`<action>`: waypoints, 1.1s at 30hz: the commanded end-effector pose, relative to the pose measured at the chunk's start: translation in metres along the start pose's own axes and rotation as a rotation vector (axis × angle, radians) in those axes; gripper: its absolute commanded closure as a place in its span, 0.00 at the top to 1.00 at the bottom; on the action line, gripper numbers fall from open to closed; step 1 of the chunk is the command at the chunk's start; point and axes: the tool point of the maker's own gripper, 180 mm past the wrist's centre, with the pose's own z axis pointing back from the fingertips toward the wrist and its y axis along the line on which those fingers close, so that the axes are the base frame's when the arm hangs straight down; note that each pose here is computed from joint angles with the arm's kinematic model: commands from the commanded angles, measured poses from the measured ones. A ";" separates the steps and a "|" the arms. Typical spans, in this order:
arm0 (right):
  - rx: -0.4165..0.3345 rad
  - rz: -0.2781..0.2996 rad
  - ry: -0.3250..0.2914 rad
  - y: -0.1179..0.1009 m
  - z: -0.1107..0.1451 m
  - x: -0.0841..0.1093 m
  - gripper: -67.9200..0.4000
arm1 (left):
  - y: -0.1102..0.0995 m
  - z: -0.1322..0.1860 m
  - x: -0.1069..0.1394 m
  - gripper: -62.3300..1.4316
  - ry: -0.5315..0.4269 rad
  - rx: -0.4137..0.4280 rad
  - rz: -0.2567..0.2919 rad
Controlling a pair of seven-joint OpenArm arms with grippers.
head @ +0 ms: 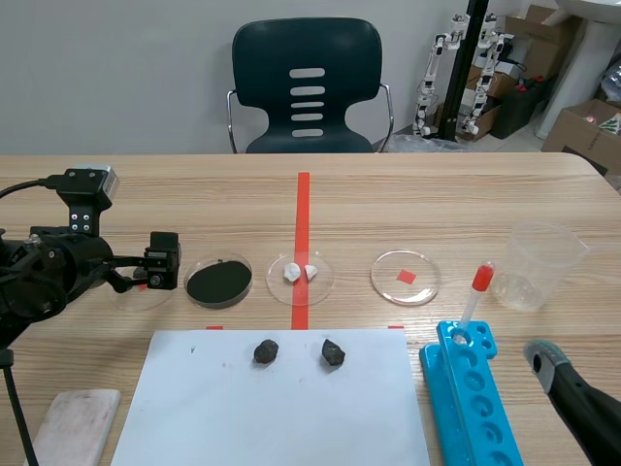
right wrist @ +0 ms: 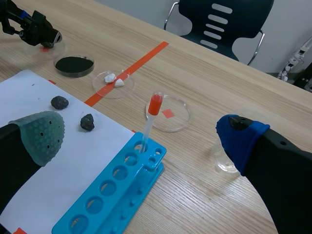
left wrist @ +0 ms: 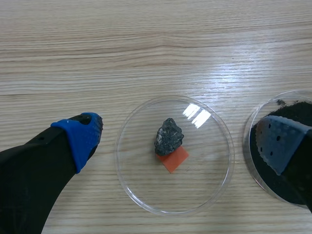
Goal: Return to the home posture
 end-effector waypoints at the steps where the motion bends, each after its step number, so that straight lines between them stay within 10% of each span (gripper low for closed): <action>1: 0.003 0.008 -0.036 -0.001 -0.003 0.010 1.00 | 0.004 0.001 0.012 1.00 -0.034 0.007 -0.005; 33: 0.003 0.008 -0.036 -0.001 -0.003 0.010 1.00 | 0.005 0.002 0.012 1.00 -0.033 -0.008 -0.022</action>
